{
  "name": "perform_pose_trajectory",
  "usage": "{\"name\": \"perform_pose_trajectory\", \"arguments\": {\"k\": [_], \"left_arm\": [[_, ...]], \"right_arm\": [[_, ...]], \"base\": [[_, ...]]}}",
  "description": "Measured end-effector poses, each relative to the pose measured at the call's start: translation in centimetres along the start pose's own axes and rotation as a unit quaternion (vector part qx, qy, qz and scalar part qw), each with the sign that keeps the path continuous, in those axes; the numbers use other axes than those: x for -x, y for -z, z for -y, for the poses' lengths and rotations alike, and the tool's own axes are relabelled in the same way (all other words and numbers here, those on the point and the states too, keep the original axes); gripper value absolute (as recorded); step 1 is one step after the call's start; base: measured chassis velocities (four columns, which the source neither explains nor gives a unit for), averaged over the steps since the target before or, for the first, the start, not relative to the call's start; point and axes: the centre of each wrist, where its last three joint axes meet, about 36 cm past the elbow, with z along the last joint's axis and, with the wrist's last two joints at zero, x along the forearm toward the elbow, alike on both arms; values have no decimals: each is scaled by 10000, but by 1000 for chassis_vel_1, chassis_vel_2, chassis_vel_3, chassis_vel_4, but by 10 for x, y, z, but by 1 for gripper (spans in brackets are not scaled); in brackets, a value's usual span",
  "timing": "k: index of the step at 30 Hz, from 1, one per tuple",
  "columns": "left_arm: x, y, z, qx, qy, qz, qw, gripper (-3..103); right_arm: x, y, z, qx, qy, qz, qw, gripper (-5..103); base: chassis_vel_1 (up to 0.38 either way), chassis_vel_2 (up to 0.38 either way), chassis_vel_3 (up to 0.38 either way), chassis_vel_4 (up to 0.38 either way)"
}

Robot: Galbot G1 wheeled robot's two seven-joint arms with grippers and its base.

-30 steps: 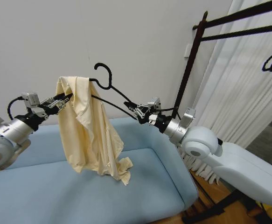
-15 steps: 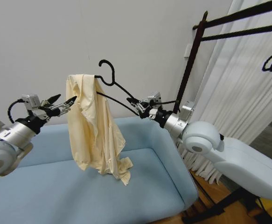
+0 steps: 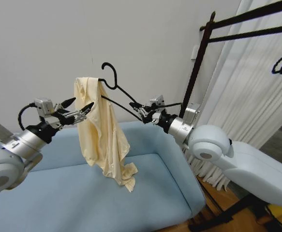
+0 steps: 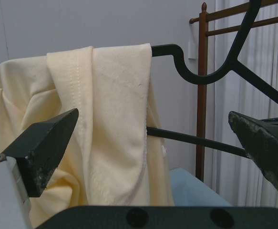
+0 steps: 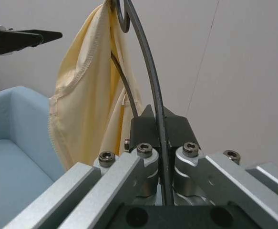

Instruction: Pick up the clothes from the sofa and hang them on the clothes hanger.

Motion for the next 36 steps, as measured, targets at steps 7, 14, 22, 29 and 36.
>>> {"name": "perform_pose_trajectory", "arguments": {"k": [7, 14, 22, 29, 36], "left_arm": [[1, -5, -1, 202, 34, -140, 9997, 101], [0, -11, -5, 453, 178, -271, 9984, 76], [0, -11, -7, 469, 204, -246, 9984, 48], [-2, -6, -2, 495, 147, -176, 9985, 22], [-2, -3, 3, 515, 70, -143, 9985, 11]], "right_arm": [[-1, 2, -5, 72, 101, 13, 9999, 2], [-3, 10, -13, 175, 284, 96, 9994, 2], [-7, 16, -21, 180, 389, 171, 9989, 2], [-5, 12, -16, 84, 116, 64, 9999, 2], [1, 1, -5, -180, -308, -94, 9993, 2]], "base": [[0, 0, 0, 0], [0, 0, 0, 0], [0, 0, 0, 0], [0, 0, 0, 0], [0, 0, 0, 0]]}}
